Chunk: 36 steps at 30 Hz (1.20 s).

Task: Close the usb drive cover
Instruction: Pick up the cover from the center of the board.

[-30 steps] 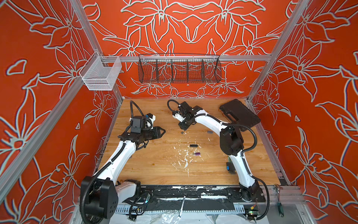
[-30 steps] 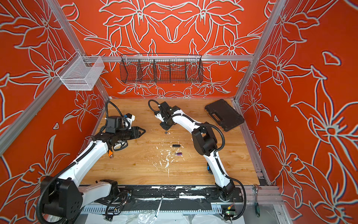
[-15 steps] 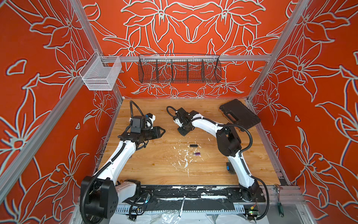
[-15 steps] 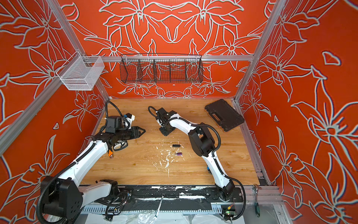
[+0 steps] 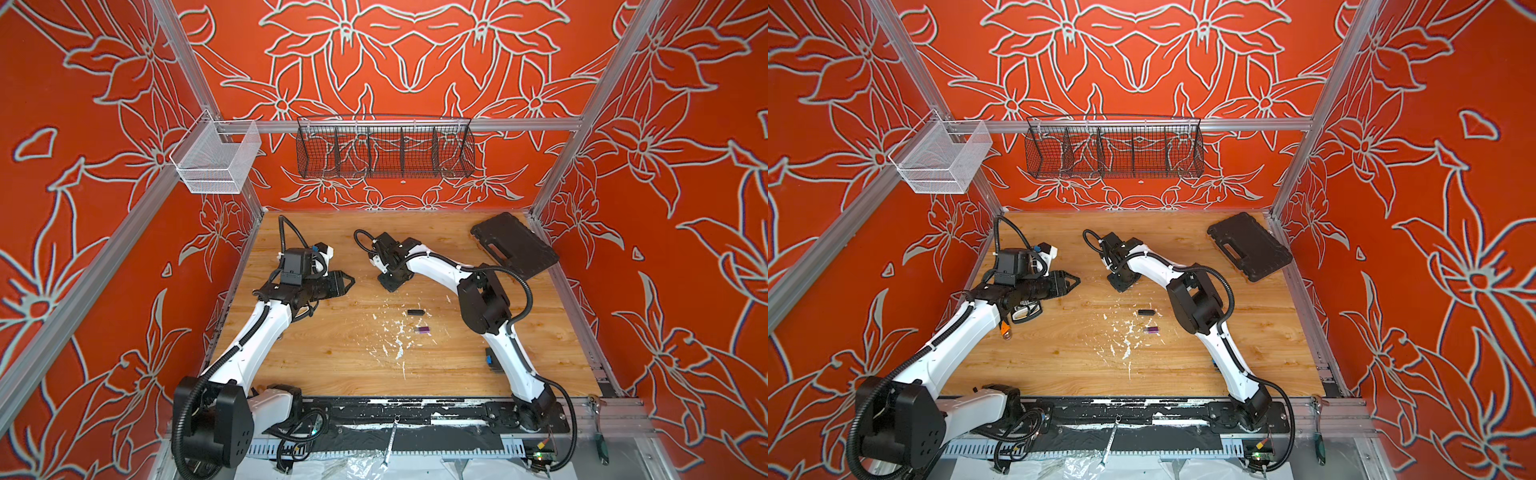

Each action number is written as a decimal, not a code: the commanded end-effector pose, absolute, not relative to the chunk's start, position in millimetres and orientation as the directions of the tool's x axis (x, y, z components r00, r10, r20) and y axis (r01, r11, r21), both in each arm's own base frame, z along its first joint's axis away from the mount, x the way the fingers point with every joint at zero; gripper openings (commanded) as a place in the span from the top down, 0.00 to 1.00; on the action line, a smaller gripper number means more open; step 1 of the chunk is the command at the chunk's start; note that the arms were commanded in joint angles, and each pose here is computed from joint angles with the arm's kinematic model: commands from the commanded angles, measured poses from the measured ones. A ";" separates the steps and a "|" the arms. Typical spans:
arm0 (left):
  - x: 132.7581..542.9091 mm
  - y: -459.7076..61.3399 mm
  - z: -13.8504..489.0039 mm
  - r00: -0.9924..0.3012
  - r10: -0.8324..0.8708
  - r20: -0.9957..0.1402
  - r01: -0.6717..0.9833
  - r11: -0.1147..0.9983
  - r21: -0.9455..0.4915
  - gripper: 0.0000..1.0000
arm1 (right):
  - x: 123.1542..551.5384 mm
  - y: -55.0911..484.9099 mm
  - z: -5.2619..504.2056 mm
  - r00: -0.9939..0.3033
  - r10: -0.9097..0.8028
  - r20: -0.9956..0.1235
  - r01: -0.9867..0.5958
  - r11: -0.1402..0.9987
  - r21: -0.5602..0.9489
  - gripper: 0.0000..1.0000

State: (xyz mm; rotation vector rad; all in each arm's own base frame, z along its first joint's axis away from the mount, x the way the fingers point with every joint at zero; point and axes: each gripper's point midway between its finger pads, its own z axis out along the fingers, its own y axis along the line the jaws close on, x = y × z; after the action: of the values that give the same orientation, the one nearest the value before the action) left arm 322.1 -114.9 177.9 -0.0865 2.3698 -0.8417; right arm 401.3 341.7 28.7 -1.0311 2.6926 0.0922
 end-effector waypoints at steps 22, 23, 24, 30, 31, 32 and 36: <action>323.6 -113.1 178.5 -0.810 -0.256 -0.527 0.136 0.793 -0.594 0.54 | 398.6 332.2 17.5 -0.732 -0.654 -0.191 -0.653 0.753 -0.075 0.80; 323.5 -112.1 176.0 -0.815 -0.257 -0.519 0.125 0.797 -0.591 0.53 | 399.0 333.2 19.3 -0.727 -0.657 -0.199 -0.658 0.749 -0.071 0.80; 323.4 -111.0 173.7 -0.822 -0.259 -0.507 0.114 0.797 -0.593 0.54 | 399.1 335.2 21.4 -0.720 -0.662 -0.211 -0.665 0.744 -0.067 0.81; 323.4 -108.1 161.9 -0.845 -0.284 -0.454 0.077 0.775 -0.628 0.53 | 399.9 345.3 41.3 -0.632 -0.711 -0.308 -0.733 0.677 -0.058 0.83; 324.1 -106.8 156.3 -0.854 -0.291 -0.430 0.057 0.771 -0.635 0.53 | 399.9 345.4 44.8 -0.611 -0.723 -0.321 -0.747 0.661 -0.067 0.85; 324.0 -106.0 150.2 -0.867 -0.295 -0.402 0.037 0.765 -0.643 0.53 | 400.6 345.0 48.4 -0.592 -0.733 -0.334 -0.758 0.647 -0.077 0.85; 325.2 -111.5 130.7 -0.905 -0.305 -0.296 -0.006 0.706 -0.709 0.55 | 393.7 349.0 59.6 -0.504 -0.775 -0.382 -0.817 0.571 -0.082 0.85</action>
State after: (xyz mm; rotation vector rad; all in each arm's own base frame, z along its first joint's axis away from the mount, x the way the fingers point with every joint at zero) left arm 328.4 -104.6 137.3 -0.2175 2.4918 -0.9305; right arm 393.5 336.1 31.2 -1.1984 2.5745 0.0862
